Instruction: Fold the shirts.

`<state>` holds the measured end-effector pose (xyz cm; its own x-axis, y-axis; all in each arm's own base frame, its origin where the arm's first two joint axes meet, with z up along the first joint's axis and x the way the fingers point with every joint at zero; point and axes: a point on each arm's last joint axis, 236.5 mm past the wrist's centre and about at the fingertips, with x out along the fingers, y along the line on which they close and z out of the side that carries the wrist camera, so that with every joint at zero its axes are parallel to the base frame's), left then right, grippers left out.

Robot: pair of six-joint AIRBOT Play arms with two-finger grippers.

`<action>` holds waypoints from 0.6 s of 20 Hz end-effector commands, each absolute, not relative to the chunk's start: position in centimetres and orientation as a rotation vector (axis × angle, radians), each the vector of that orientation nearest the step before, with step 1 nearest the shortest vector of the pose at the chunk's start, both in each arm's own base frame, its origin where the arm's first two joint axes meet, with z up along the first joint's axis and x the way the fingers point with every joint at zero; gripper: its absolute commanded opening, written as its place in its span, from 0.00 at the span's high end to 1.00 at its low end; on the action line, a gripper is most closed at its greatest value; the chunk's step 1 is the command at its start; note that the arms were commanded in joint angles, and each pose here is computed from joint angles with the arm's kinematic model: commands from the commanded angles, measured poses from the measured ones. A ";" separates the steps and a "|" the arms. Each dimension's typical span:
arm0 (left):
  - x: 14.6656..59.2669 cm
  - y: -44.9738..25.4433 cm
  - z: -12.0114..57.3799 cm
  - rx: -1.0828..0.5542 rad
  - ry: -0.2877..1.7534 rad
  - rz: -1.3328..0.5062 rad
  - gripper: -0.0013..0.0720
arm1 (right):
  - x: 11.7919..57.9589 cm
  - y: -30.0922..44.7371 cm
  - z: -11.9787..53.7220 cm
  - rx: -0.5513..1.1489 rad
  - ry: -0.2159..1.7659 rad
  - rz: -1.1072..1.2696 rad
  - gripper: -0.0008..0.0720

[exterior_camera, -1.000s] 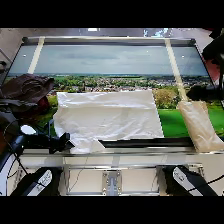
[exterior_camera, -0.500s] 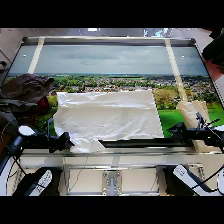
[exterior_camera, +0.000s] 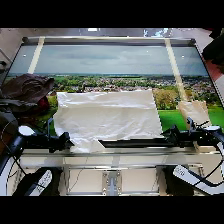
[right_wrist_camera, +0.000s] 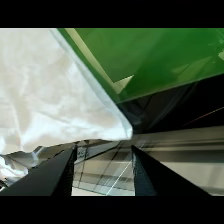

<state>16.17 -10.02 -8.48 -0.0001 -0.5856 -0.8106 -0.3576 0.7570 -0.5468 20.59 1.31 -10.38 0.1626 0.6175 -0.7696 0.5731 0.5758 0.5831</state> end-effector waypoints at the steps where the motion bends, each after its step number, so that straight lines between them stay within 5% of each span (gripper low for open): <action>1: 16.2 -10.0 -8.5 -0.772 1.610 -0.211 0.97 | 21.2 0.3 -11.3 1.042 1.467 -0.020 0.44; 3: 16.2 -10.0 -8.5 -0.772 1.610 -0.211 0.97 | 22.0 -0.3 -11.5 1.041 1.429 -0.045 0.47; 5: 16.2 -10.0 -8.5 -0.771 1.608 -0.209 0.97 | 22.5 -0.7 -11.6 1.043 1.403 -0.060 0.68; 7: 16.6 -9.8 -8.6 -0.769 1.593 -0.201 0.97 | 22.8 -0.9 -11.6 1.041 1.392 -0.069 0.72; 9: 16.7 -9.8 -8.7 -0.769 1.587 -0.197 0.97 | 22.7 -0.8 -11.6 1.031 1.393 -0.056 0.94; 12: 16.7 -9.8 -8.6 -0.768 1.586 -0.197 0.97 | 22.9 0.0 -11.0 1.014 1.384 0.021 0.96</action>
